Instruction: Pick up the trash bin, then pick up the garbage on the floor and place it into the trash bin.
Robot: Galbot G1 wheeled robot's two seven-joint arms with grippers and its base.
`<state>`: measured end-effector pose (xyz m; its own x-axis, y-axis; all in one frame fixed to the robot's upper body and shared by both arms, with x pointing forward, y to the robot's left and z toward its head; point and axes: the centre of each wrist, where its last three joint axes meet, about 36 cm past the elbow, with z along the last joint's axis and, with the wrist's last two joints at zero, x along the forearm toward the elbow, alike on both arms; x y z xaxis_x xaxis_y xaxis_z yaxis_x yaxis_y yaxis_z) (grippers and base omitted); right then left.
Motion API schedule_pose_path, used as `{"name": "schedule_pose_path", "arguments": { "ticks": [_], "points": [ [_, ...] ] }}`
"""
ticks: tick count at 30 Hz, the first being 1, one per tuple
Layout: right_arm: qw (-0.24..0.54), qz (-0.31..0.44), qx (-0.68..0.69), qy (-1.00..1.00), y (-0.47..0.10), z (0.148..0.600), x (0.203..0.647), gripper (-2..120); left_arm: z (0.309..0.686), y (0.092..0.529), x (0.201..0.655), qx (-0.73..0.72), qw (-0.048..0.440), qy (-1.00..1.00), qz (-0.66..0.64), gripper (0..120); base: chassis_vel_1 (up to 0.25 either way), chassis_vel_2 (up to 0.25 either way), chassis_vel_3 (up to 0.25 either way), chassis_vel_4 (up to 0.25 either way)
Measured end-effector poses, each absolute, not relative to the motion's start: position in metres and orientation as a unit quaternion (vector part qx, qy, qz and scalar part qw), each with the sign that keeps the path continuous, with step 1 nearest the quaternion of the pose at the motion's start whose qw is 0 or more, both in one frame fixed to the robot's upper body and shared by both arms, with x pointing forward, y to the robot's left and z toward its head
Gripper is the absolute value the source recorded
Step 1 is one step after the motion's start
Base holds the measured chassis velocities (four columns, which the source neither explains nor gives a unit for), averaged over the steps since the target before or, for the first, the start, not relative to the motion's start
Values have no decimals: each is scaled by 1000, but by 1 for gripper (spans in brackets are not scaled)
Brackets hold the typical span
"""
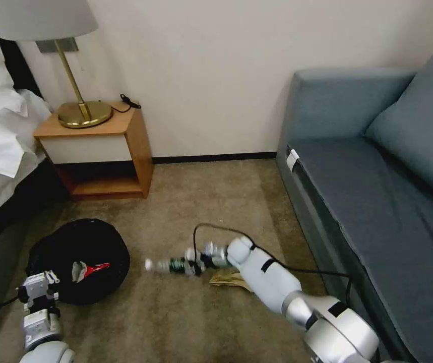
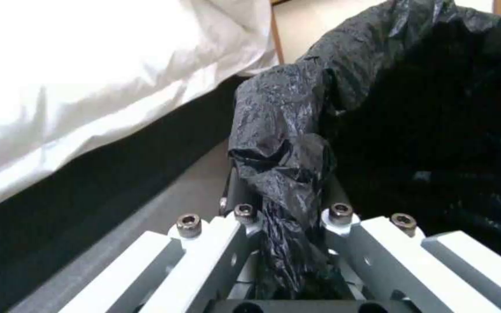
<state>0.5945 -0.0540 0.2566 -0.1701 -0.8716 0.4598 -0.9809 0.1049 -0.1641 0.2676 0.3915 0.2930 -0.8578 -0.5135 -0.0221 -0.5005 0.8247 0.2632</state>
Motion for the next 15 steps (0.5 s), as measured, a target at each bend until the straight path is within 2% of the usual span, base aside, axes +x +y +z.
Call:
{"name": "schedule_pose_path", "arguments": {
  "ticks": [9,15],
  "points": [
    [51,123,615,-777,-16,307,594,30,304,376,267,254,13,-959,-126,6,0,0,0,0],
    [43,23,646,-762,24,321,558,30,313,363,266,248,-1,-961,-120,6,0,0,0,0]
  ]
}}
